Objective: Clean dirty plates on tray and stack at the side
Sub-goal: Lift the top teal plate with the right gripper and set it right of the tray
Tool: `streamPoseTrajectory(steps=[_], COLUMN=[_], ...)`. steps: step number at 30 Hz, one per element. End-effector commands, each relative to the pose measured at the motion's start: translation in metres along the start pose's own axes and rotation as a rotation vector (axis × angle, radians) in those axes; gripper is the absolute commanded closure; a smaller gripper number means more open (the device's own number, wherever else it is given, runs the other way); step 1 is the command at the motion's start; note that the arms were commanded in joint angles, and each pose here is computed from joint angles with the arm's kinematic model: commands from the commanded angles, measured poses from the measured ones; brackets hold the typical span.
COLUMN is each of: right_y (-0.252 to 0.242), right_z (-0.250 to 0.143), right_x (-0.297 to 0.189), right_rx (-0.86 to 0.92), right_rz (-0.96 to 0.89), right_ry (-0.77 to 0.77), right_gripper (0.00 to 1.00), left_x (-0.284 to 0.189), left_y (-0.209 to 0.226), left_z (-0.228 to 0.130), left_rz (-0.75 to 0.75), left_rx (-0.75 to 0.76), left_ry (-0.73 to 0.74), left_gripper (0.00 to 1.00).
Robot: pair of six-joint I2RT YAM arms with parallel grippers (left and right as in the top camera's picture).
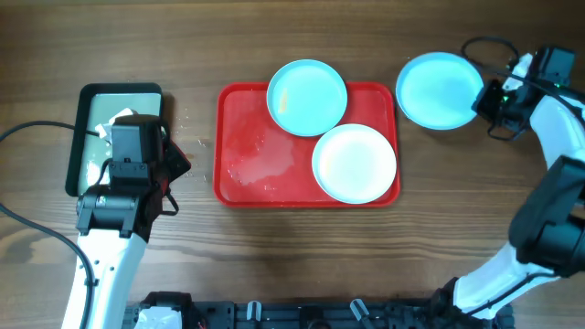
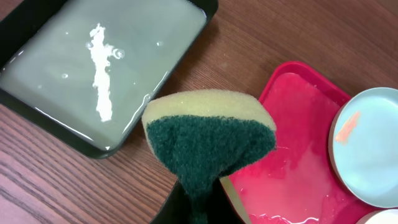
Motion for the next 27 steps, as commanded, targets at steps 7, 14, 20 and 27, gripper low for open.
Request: streamPoseTrajectory(steps=[7,14,20,27], right_y=[-0.008,0.084,0.177,0.238], right_z=[-0.001,0.004,-0.041,-0.083], right_x=[0.013,-0.018,-0.004,0.038], right_rx=[0.017,-0.103,-0.352,-0.517], right_rz=[0.022,0.473,0.491,0.188], right_ry=[0.022,0.035,0.083,-0.024], right_gripper=[0.1,0.29,0.27,0.26], left_x=[0.014,0.018,0.019,0.026], left_y=[0.002,-0.005,-0.018,-0.025], left_z=[-0.006,-0.011,-0.011,-0.024], left_rz=[0.03,-0.005,-0.077,-0.112], left_rx=[0.004,0.005,-0.002,0.002], left_ry=[0.045,0.081,0.096,0.179], left_gripper=[0.96,0.96,0.96,0.96])
Point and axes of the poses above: each gripper's point midway between its finger pads, its own x axis out along the fingers, its own y axis along the line the jaws close on, z = x × y, the point moved 2 cm from there along -x, back along the fingers, and after that the axes turned 1 degree about -x, right-handed, at the moved point
